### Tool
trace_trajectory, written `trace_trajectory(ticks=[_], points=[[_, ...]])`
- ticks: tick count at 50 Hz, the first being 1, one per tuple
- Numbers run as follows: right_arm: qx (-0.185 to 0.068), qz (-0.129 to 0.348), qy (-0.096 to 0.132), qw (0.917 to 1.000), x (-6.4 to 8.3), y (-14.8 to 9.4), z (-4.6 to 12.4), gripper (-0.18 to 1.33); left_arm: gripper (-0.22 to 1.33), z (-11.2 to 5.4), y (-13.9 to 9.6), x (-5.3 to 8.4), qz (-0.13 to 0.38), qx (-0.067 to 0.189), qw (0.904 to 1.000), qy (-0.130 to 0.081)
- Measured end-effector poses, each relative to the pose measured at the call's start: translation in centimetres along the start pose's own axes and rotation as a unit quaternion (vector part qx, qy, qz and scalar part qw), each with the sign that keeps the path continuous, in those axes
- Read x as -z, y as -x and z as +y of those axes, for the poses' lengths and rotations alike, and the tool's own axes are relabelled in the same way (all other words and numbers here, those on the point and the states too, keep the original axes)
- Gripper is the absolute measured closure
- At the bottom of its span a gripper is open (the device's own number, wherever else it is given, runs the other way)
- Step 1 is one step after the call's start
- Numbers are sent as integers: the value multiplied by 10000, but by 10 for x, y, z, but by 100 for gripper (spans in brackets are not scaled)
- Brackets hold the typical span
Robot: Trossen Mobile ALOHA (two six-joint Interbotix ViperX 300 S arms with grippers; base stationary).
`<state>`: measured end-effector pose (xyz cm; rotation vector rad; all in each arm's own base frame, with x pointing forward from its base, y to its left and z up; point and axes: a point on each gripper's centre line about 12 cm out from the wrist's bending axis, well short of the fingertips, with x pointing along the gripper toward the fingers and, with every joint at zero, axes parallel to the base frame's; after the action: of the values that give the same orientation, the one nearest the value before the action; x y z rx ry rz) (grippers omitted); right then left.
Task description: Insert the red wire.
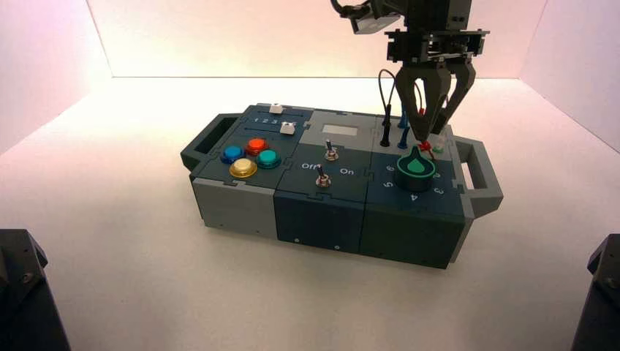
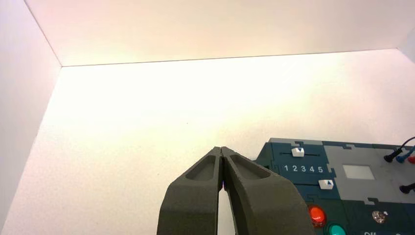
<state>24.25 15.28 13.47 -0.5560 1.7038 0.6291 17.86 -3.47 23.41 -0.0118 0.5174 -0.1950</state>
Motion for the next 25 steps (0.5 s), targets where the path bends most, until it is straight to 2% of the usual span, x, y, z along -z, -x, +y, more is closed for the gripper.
trace_trajectory(ticks=[25], points=[[102,69,99,9999,-14,-1,-2,17,127,0,1,-1,-46,1,10000,-2]])
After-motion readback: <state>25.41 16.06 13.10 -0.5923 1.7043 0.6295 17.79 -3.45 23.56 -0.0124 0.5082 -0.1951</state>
